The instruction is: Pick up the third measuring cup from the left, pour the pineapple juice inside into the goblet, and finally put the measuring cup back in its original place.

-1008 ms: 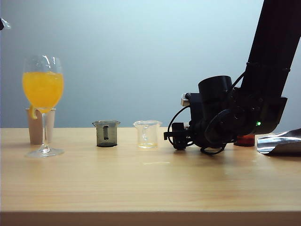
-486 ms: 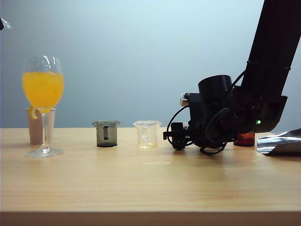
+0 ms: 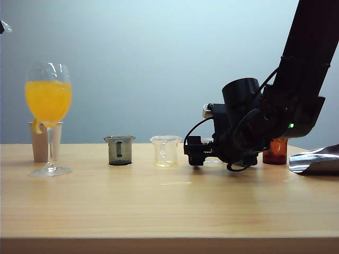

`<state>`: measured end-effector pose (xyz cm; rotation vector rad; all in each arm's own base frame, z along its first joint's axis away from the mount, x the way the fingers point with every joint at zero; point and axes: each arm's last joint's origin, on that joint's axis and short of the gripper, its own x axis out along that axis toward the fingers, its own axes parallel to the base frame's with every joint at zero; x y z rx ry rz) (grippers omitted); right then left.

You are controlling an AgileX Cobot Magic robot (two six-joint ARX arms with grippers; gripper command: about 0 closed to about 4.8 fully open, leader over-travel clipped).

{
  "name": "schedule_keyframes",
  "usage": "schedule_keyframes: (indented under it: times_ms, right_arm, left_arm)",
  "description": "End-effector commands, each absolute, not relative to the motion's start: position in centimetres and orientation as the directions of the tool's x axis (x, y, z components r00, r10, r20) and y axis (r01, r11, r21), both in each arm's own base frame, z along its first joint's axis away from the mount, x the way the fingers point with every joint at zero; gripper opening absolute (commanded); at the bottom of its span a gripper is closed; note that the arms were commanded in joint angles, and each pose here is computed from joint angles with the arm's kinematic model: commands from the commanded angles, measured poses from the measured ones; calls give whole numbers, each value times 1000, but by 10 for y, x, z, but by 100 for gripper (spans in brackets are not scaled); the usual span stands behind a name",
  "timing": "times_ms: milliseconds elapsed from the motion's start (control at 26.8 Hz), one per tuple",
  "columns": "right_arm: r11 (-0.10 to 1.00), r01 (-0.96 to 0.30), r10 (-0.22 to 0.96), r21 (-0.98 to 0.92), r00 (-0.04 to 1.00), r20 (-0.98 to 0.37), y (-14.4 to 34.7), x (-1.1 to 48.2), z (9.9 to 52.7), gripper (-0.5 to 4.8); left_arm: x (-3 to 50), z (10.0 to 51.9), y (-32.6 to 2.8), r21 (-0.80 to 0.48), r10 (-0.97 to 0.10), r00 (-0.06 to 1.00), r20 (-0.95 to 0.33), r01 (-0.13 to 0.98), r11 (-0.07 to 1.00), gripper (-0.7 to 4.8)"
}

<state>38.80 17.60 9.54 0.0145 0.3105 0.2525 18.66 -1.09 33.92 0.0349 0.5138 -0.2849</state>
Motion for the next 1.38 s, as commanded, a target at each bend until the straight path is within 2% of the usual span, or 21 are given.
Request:
schedule_keyframes:
  times_ms: [37,523,971,1382]
  right_arm:
    - [965,-254,261,61,918,-297,176,387,105,432]
    - [958,-275,286,81,897,-338,167,365,107,432]
    - [956,-278,292,92,920,-262,167,388,115,431]
    - [948,-303,319,99,904,-287,169,397,109,431]
  left_arm:
    - [187,342,-11,-35,-263,840,-474,281,959,-3]
    - [187,342,-11,-35,-263,840,-474,281,959,-3]
    - [187,342,-11,-35,-263,840,-474,281,959,-3]
    - [187,342,-11,-35,-263,840,-474,281,959,-3]
